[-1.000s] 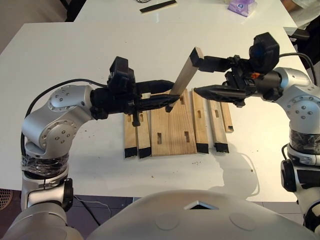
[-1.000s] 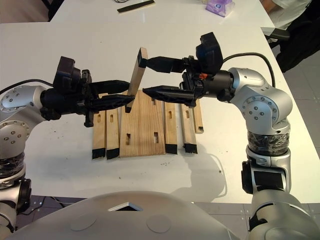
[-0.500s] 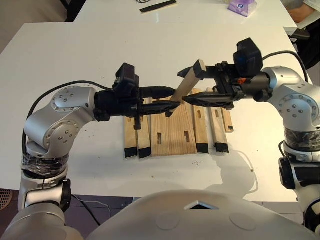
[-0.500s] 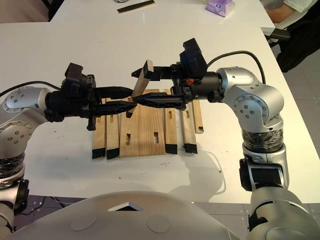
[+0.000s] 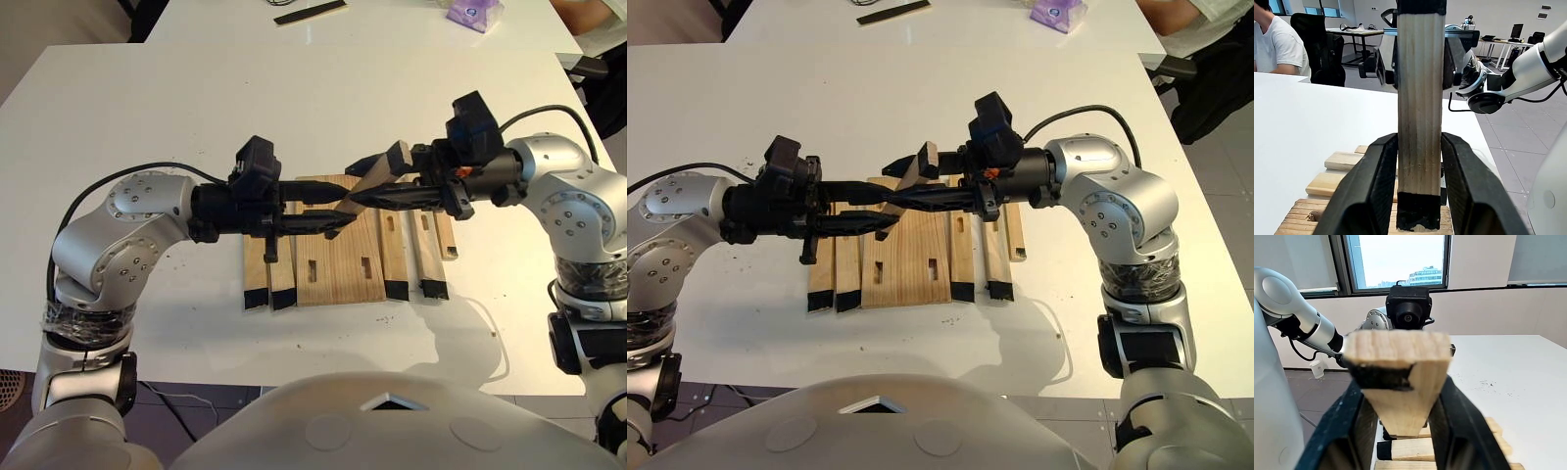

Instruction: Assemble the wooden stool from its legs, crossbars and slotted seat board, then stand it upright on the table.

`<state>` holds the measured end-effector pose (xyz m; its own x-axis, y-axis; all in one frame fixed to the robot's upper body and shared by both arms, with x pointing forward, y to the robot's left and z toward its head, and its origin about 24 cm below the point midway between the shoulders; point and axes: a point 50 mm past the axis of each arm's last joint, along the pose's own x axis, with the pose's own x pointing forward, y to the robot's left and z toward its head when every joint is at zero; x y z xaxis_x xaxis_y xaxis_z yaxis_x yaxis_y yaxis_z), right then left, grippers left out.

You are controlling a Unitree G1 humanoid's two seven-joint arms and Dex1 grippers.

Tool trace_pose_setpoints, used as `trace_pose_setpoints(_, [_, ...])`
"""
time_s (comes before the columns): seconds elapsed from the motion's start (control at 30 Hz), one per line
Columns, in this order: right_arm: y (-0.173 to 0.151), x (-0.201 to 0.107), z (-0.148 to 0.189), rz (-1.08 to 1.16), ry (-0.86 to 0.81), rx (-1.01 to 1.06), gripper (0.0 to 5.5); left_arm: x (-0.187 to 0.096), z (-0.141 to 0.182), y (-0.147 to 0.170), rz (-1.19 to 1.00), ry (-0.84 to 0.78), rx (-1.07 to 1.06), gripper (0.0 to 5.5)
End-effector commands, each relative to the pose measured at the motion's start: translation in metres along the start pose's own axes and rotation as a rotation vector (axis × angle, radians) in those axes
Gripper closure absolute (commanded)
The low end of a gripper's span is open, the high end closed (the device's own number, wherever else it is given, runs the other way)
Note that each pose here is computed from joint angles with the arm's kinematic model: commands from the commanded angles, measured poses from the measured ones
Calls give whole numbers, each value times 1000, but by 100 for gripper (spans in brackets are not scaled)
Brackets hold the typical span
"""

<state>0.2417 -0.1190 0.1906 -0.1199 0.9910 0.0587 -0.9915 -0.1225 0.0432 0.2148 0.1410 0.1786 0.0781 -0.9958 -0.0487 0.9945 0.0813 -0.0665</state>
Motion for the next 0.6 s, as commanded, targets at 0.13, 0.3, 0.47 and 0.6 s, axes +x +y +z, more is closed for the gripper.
trace_pose_setpoints(0.13, [1,-5,-5,-15,30,5,420,-6,7,12,92,-16,-18,359])
trace_pose_setpoints(0.3, [-4,-9,0,-69,21,-26,420,-7,3,16,169,-35,-1,280])
trace_pose_setpoints(0.47, [-9,-29,10,-171,91,-85,420,-31,-12,28,327,-29,-2,274])
trace_pose_setpoints(0.6, [-1,-61,4,-231,295,-115,420,-38,-34,25,459,-18,-11,274])
